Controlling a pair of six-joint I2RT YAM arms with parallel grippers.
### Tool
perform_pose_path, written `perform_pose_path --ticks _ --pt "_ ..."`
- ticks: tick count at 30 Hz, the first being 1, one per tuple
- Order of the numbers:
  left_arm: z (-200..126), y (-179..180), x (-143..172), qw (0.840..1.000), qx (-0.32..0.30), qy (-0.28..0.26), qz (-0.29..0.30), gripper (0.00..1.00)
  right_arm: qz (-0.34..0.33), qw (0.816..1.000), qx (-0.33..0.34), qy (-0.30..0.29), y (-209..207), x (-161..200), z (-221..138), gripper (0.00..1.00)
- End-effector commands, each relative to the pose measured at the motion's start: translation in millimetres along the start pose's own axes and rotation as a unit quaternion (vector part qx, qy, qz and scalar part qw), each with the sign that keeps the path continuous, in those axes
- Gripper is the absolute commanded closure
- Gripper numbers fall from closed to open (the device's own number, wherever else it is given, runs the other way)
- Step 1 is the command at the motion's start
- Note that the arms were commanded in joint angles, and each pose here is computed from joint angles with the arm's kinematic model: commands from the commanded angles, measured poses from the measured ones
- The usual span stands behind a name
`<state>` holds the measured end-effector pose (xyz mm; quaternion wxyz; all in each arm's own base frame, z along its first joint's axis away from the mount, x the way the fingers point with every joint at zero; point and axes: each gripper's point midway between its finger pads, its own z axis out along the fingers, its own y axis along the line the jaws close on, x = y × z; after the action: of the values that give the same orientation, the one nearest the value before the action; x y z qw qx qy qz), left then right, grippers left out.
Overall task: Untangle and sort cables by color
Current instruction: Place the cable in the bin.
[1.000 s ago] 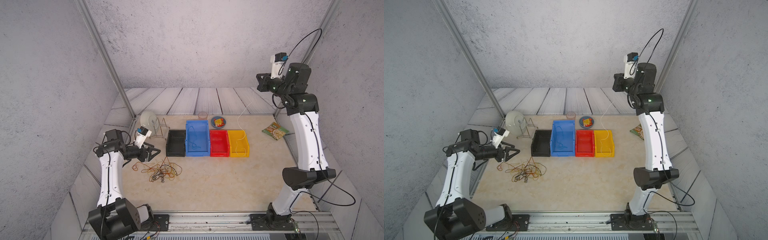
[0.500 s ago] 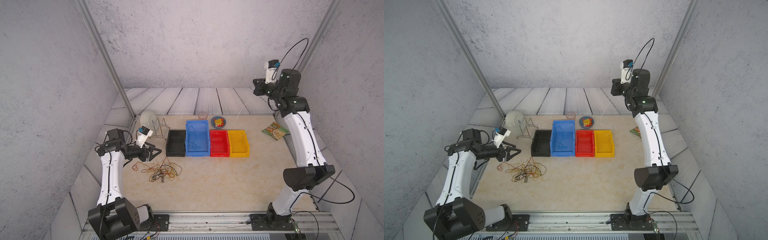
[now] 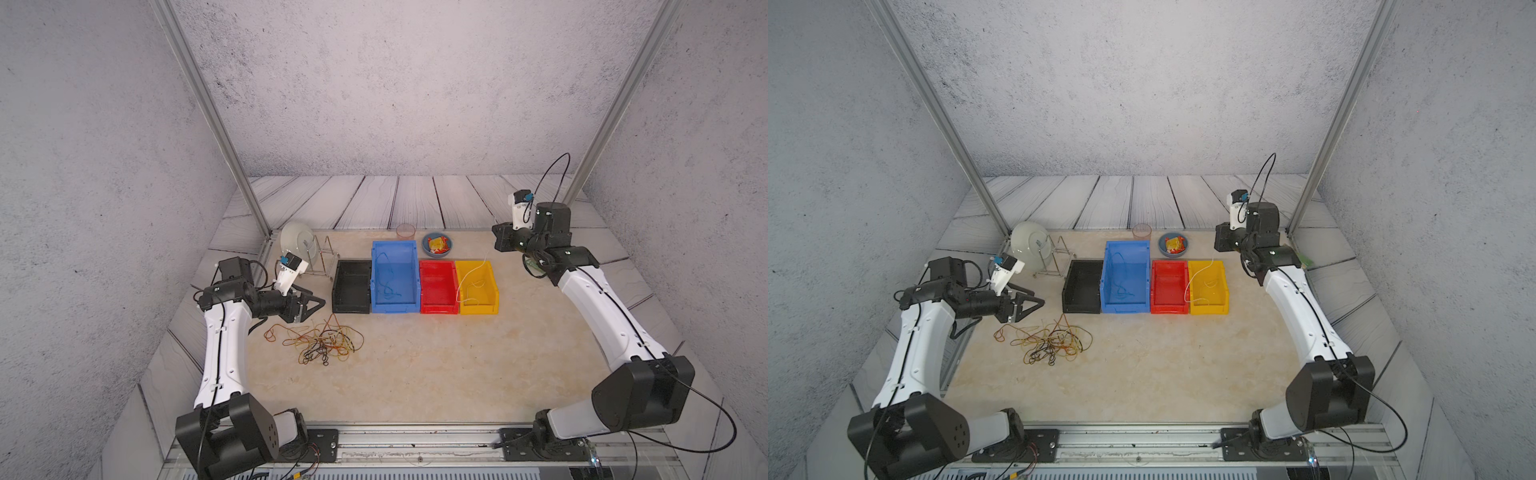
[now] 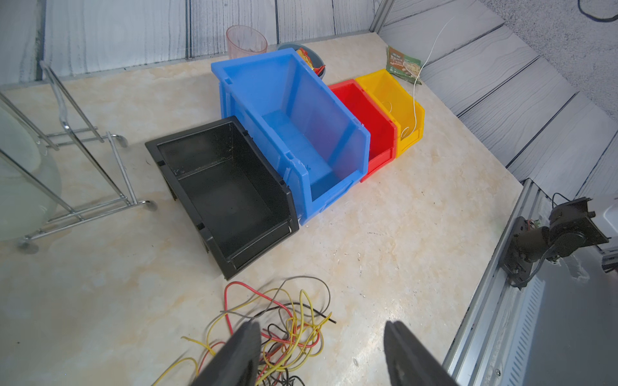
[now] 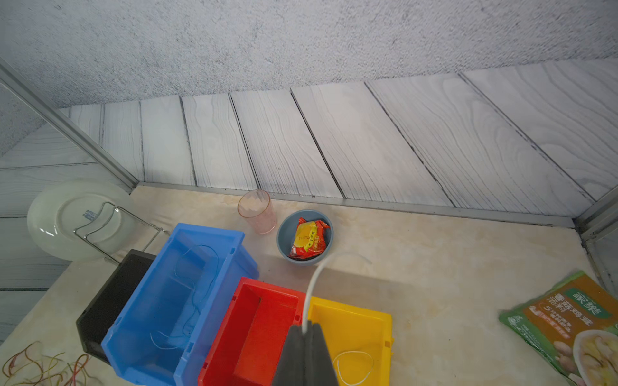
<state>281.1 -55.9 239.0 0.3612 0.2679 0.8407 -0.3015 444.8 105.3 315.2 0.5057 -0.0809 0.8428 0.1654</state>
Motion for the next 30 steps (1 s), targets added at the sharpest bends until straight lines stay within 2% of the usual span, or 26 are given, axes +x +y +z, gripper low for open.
perform_pose_path --ticks 1,8,12,15,20,26,30 --pt "4.1 -0.6 4.6 1.000 0.005 0.005 -0.009 0.35 -0.020 0.999 0.022 -0.021 -8.1 -12.9 5.4 1.00" --pt "3.9 -0.8 5.3 1.000 0.004 0.007 -0.010 0.35 -0.048 0.995 0.080 -0.031 -30.7 -33.2 16.5 1.00" --pt "4.3 -1.0 5.6 1.000 0.006 0.006 -0.011 0.35 -0.074 0.991 0.108 -0.009 -45.1 -24.7 27.4 1.00" --pt "5.0 -0.8 6.9 1.000 0.006 0.007 -0.014 0.35 -0.080 0.991 0.102 0.011 -46.2 -5.1 37.9 1.00" --pt "5.9 0.4 7.2 1.000 0.007 0.006 -0.016 0.35 -0.082 0.993 0.071 0.050 -24.3 34.8 58.8 1.00" --pt "5.5 -0.5 8.0 1.000 0.006 0.007 -0.015 0.35 -0.014 0.996 0.029 0.081 -11.2 78.4 75.2 1.00" --pt "5.5 -1.3 8.8 1.000 0.006 0.008 -0.016 0.35 0.018 0.990 0.036 0.133 -16.6 117.8 78.7 1.00"
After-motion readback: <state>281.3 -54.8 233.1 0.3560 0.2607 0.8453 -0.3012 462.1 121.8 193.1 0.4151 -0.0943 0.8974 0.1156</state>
